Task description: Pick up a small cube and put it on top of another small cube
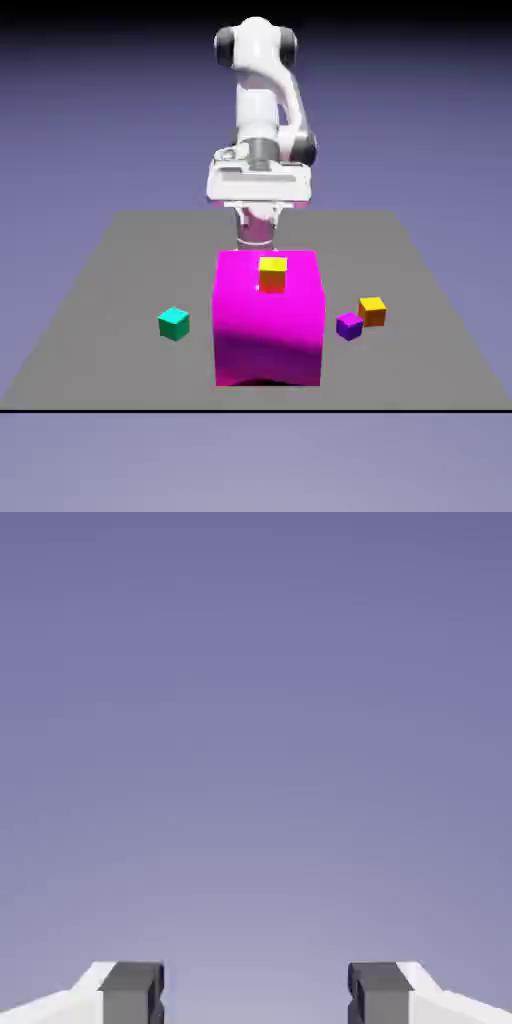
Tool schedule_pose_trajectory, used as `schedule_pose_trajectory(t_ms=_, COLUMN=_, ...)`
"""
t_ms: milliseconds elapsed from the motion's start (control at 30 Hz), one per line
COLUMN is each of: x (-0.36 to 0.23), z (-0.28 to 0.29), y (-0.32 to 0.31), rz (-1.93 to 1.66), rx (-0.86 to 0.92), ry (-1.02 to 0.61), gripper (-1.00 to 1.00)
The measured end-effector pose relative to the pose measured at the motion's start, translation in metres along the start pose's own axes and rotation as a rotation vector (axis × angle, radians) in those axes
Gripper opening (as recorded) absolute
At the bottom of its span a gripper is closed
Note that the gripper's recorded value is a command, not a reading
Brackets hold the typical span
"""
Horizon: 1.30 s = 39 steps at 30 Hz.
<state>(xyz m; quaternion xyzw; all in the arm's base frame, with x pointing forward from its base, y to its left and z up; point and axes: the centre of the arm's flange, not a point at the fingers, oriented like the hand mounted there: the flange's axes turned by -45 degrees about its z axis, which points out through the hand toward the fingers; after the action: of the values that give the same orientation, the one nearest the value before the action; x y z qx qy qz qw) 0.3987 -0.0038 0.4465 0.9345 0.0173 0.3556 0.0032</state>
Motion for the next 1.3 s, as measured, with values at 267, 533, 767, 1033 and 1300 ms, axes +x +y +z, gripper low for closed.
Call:
schedule_pose_trajectory(t_ms=267, x=-0.001, z=0.086, y=0.062, rz=0.169, rx=-0.004, ry=-0.358, gripper=0.00)
schedule_pose_trajectory(t_ms=533, x=-0.030, z=0.161, y=0.132, rz=0.325, rx=-0.054, ry=-0.696, gripper=0.00)
schedule_pose_trajectory(t_ms=767, x=-0.072, z=0.208, y=0.191, rz=0.433, rx=-0.114, ry=-0.993, gripper=0.00)
schedule_pose_trajectory(t_ms=1033, x=-0.163, z=0.227, y=0.246, rz=0.552, rx=-0.058, ry=-1.405, gripper=0.00)
schedule_pose_trajectory(t_ms=1300, x=-0.244, z=0.225, y=0.255, rz=0.639, rx=0.096, ry=-1.640, gripper=0.00)
